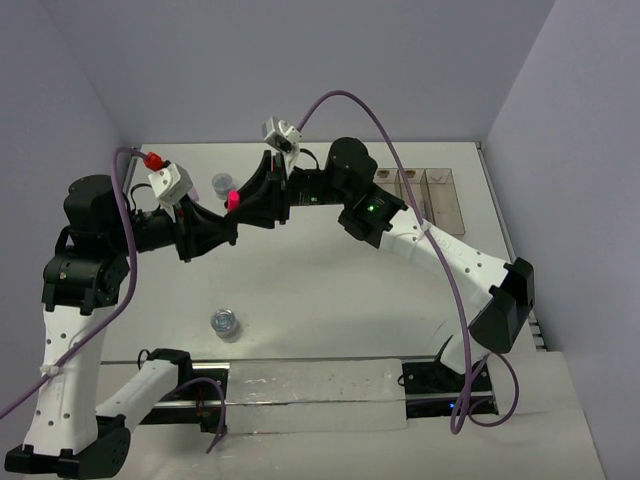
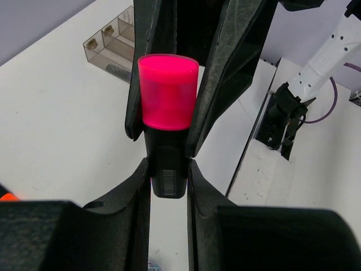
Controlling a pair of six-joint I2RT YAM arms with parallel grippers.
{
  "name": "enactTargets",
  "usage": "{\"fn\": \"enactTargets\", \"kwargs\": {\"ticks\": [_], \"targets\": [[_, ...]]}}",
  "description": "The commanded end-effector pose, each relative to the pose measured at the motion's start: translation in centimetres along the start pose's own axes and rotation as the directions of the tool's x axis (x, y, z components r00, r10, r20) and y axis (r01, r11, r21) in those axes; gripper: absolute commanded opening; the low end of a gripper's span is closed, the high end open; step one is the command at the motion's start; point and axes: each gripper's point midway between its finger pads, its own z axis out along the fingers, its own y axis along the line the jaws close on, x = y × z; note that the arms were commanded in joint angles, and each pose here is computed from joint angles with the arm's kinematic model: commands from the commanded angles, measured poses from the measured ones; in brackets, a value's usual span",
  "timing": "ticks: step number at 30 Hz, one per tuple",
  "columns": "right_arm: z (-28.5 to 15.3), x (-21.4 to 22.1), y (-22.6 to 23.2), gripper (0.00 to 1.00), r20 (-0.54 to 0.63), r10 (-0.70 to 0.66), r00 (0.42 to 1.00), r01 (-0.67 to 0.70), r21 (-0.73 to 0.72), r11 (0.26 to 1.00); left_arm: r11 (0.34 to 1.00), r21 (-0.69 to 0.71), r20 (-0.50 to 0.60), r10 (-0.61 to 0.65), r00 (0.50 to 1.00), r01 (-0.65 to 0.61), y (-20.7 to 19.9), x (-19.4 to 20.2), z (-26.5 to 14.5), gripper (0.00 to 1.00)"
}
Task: Sort the stationery into containers
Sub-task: Pick up the pen from the center of the board, then place the pen in the storage box.
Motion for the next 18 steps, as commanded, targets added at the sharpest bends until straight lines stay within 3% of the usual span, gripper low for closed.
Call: {"fn": "enactTargets", "kwargs": {"ticks": [1, 2, 4, 5, 7, 9, 11, 13, 15, 18], "targets": [[0.1, -2.9, 1.6, 0.0, 0.074, -0.072, 0.995, 0.075, -0.043, 0.996, 1.0, 0.016, 0.022, 0.012, 1.0, -0.012, -0.3, -0.6, 0.1, 0.15], [-0.1, -2.9, 1.6, 0.0, 0.073, -0.074, 0.995, 0.076, -0.033, 0.997, 1.0, -0.013, 0.022, -0.004, 1.0, 0.004, 0.3, -0.6, 0.2, 0.45], [-0.4, -3.0, 1.0, 0.0, 0.08, -0.078, 0.994, 0.077, 0.012, 0.997, 0.998, -0.053, 0.021, -0.029, 0.999, 0.03, 1.0, -0.5, 0.2, 0.77], [-0.8, -2.9, 0.5, 0.0, 0.077, -0.084, 0.994, 0.079, 0.065, 0.995, 0.993, -0.107, 0.02, -0.042, 0.999, 0.044, 2.1, -0.4, 0.2, 0.99], [-2.4, -3.4, -2.0, 0.0, 0.066, -0.101, 0.993, 0.082, 0.244, 0.966, 0.973, -0.226, 0.018, -0.042, 0.999, 0.045, 4.2, -0.3, -0.1, 0.99], [-5.1, -3.4, -5.6, 0.0, 0.054, -0.082, 0.995, 0.047, 0.467, 0.883, 0.953, -0.292, 0.025, -0.076, 0.997, 0.08, 5.2, -0.2, -0.4, 0.99], [-11.5, -1.9, -11.8, 0.0, 0.036, -0.002, 0.999, -0.026, 0.767, 0.642, 0.912, -0.403, 0.015, -0.074, 0.997, 0.074, 6.9, 0.2, -1.3, 0.99], [-16.2, -0.3, -14.8, 0.0, 0.041, 0.064, 0.997, -0.066, 0.884, 0.463, 0.89, -0.454, -0.014, -0.048, 0.999, 0.037, 7.9, 0.9, -1.8, 0.99], [-25.9, 4.2, -19.6, 0.0, 0.046, 0.195, 0.98, -0.064, 0.994, 0.089, 0.858, -0.513, -0.034, -0.037, 0.999, 0.015, 8.8, 1.8, -2.5, 0.99], [-31.4, 8.4, -22.8, 0.0, 0.049, 0.308, 0.95, -0.028, 0.997, -0.072, 0.805, -0.593, -0.06, -0.048, 0.997, 0.003, 10.3, 3.1, -3.4, 0.99]]}}
